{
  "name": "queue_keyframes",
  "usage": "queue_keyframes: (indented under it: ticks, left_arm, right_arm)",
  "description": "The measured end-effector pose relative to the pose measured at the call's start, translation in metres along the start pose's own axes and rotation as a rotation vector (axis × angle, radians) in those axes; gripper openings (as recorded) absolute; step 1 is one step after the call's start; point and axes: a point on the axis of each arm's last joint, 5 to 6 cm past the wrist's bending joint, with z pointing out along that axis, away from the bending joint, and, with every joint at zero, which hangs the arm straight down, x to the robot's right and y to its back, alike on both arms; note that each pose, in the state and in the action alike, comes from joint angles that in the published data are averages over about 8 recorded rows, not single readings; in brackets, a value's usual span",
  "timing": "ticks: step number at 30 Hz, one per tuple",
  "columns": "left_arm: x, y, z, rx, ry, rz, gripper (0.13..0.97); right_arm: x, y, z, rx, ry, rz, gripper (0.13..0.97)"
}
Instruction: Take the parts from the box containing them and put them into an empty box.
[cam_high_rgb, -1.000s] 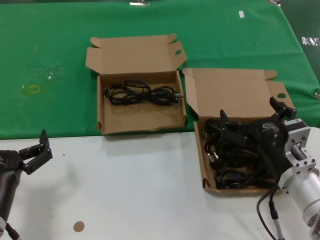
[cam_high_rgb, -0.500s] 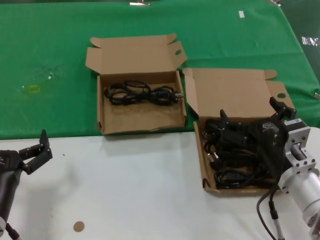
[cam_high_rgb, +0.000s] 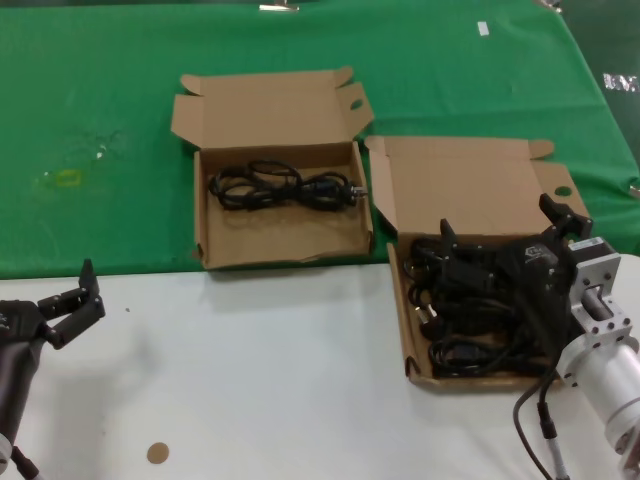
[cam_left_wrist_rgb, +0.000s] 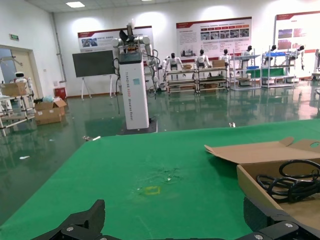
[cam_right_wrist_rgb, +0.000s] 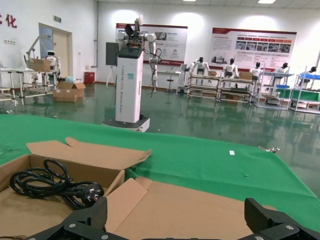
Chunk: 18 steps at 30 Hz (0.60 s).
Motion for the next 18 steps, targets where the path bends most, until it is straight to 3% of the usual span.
queue_keyframes:
  ticks: [18]
  left_arm:
    - [0.0, 0.0, 0.0, 0.0, 0.0, 0.0, 0.966]
  right_arm:
    - [0.0, 0.0, 0.0, 0.0, 0.0, 0.0, 0.966]
